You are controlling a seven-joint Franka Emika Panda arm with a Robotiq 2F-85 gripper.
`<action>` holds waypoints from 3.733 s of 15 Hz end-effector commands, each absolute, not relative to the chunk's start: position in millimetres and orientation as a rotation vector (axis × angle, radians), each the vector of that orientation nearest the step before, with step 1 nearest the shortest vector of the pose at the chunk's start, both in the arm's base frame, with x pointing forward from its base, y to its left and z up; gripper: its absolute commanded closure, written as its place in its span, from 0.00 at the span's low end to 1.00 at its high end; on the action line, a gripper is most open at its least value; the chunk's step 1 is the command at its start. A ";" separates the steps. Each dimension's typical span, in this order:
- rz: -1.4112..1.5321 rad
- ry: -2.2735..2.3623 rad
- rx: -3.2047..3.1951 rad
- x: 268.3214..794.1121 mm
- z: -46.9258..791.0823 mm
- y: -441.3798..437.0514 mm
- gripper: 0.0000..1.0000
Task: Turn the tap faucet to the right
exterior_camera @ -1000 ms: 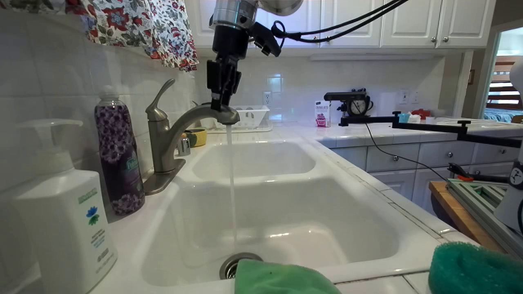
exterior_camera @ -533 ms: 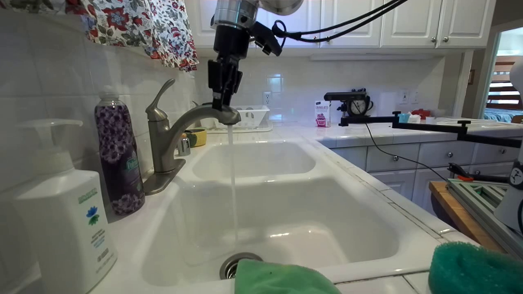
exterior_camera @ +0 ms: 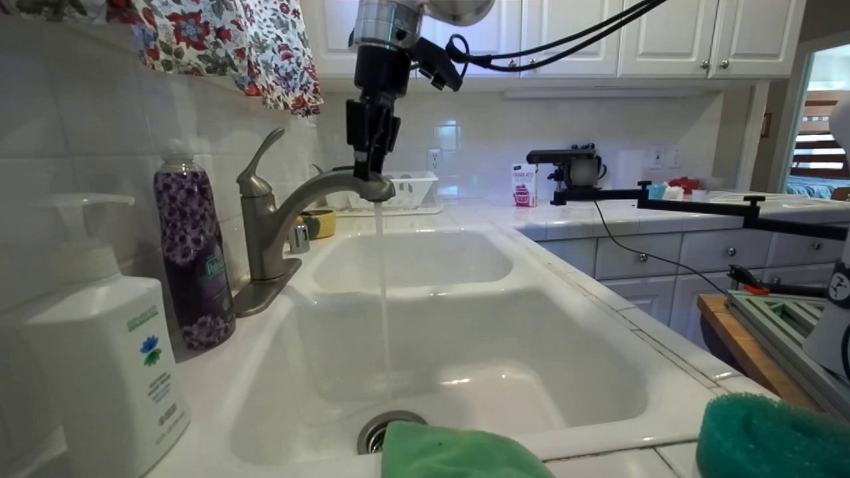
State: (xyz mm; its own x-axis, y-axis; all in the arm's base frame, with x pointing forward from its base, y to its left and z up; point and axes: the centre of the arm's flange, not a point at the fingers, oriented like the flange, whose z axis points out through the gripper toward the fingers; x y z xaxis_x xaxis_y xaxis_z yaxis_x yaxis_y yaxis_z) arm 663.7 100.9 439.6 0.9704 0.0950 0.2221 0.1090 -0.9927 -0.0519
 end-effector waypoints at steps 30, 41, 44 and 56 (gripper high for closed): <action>-0.379 -0.413 -3.135 684.3 447.7 -25.3 0.57; -0.230 -0.443 -3.029 661.9 459.4 43.0 0.88; -0.246 -0.433 -3.024 666.2 449.7 44.0 1.00; -0.385 -0.328 -3.102 686.7 423.4 31.1 1.00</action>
State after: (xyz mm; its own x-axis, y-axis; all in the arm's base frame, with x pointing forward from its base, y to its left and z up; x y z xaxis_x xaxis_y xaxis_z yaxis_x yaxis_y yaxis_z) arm 682.2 33.2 425.9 0.9452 0.2352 0.2263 0.2426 -0.9701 -0.0050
